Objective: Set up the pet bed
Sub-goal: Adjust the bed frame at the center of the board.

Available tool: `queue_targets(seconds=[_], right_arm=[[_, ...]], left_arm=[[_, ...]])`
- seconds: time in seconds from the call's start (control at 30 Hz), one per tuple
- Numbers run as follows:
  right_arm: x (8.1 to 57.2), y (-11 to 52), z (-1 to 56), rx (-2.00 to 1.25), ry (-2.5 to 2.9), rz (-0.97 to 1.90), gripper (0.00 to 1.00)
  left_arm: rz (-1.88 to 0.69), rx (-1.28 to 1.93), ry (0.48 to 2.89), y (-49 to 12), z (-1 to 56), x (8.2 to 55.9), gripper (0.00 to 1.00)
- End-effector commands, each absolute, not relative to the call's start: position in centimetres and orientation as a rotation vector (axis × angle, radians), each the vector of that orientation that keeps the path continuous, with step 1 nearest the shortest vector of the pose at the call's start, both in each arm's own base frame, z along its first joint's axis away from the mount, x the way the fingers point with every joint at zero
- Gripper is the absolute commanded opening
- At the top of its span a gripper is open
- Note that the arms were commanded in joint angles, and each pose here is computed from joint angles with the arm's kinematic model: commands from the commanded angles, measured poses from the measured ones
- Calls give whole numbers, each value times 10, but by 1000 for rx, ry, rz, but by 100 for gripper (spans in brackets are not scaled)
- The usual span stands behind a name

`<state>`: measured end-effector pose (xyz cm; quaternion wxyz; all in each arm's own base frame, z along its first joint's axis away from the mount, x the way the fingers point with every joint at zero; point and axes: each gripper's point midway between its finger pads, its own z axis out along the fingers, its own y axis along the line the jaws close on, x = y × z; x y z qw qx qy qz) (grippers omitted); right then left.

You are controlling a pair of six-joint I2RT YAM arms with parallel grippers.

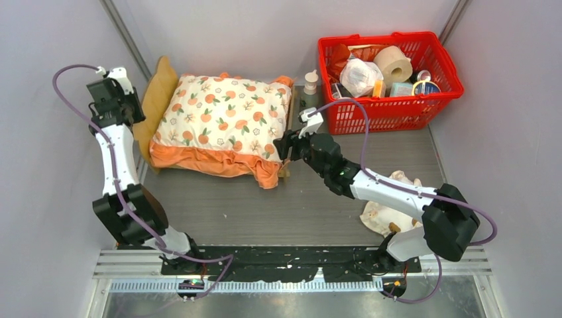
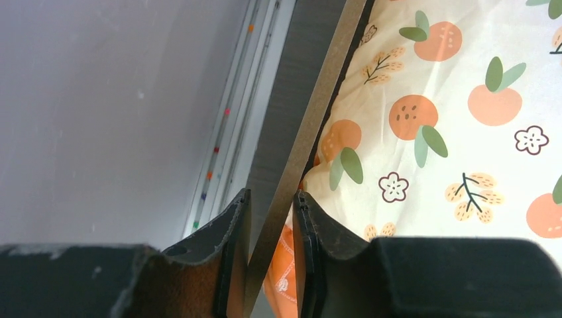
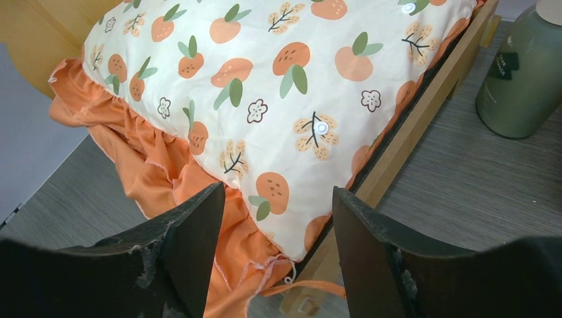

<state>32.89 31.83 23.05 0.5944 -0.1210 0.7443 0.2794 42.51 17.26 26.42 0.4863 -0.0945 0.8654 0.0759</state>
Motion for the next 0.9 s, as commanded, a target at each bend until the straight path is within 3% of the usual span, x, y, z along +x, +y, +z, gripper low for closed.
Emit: queue_targets(seconds=[0.0,0.43,0.53,0.63,0.73,0.8,0.87], right_arm=[[329,307,243,-275,1696,615,67],[311,304,246,-429,1676,609,66],[305,308,259,-474,1636,632,66],[297,320,266,-540,1605,644,66],[290,340,279,-598,1563,648,66],[287,359,283,-649,1539,653,66],[285,386,274,-731,1527,651,66]], left_arm=[[306,-359,2112,174,274,377,0],[151,-616,1929,136,292,319,0],[182,-673,1908,138,304,305,23],[196,-753,1905,136,319,286,56],[123,-794,1923,122,330,274,70],[92,-829,1909,115,338,265,89],[79,-836,1881,109,351,254,99]])
